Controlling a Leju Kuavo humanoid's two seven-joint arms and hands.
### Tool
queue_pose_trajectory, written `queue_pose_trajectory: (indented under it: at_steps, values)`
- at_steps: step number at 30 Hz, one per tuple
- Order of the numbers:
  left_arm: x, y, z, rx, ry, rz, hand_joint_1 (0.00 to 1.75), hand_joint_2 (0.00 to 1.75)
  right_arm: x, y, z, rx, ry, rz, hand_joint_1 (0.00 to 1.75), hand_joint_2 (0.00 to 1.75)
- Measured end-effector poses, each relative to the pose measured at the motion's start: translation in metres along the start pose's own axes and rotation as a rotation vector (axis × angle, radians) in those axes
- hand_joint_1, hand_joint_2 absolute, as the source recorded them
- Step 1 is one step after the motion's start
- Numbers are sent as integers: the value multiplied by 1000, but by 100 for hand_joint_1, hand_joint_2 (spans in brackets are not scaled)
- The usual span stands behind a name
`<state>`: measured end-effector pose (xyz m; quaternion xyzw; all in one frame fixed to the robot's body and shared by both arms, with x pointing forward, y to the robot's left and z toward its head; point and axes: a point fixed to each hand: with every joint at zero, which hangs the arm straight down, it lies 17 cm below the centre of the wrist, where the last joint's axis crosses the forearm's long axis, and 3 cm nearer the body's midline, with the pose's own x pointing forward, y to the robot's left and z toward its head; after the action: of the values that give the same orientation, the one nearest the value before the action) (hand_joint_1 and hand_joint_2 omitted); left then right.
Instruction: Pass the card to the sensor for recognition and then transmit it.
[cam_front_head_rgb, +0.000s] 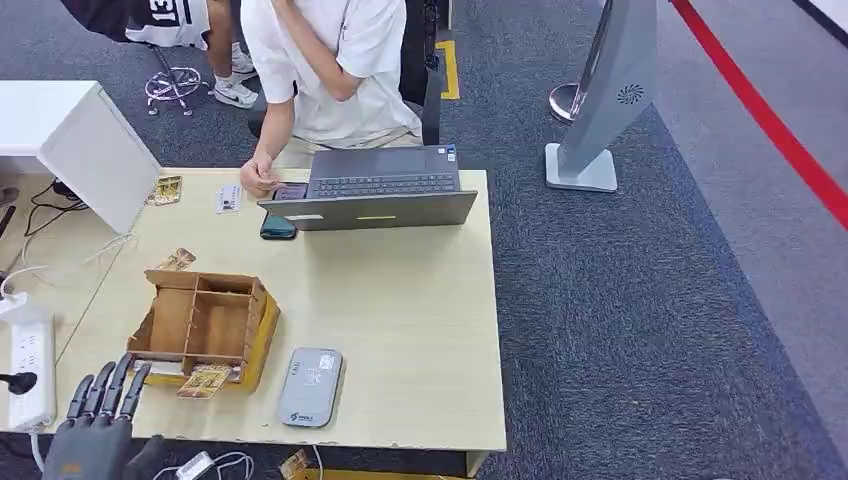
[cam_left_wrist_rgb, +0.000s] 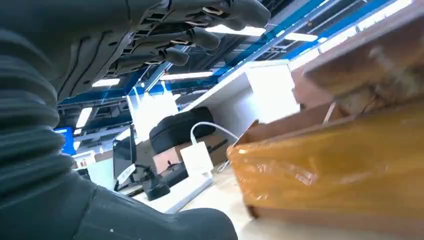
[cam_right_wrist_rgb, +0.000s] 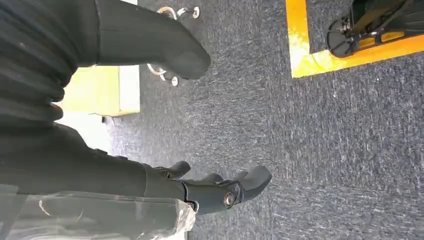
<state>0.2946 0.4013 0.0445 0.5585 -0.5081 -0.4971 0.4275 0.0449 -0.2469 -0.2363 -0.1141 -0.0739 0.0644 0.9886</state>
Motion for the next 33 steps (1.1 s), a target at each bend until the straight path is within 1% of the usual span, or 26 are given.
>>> queue_pose_trajectory:
  at_steps: [8,14,20,33]
  values:
    - [18,23,-35,65,-4,18,0,175,0,3,0,11,-7,31,0,175]
    - [47,34,-56,92,-44,49,0,175,2,4,1,13,-14,42,0,175]
    - [65,36,-60,96,-79,56,0,175,2,9,2,23,-11,43,0,175]
    - [69,35,-61,87,-105,46,0,175,5,10,4,29,-18,51,0,175]
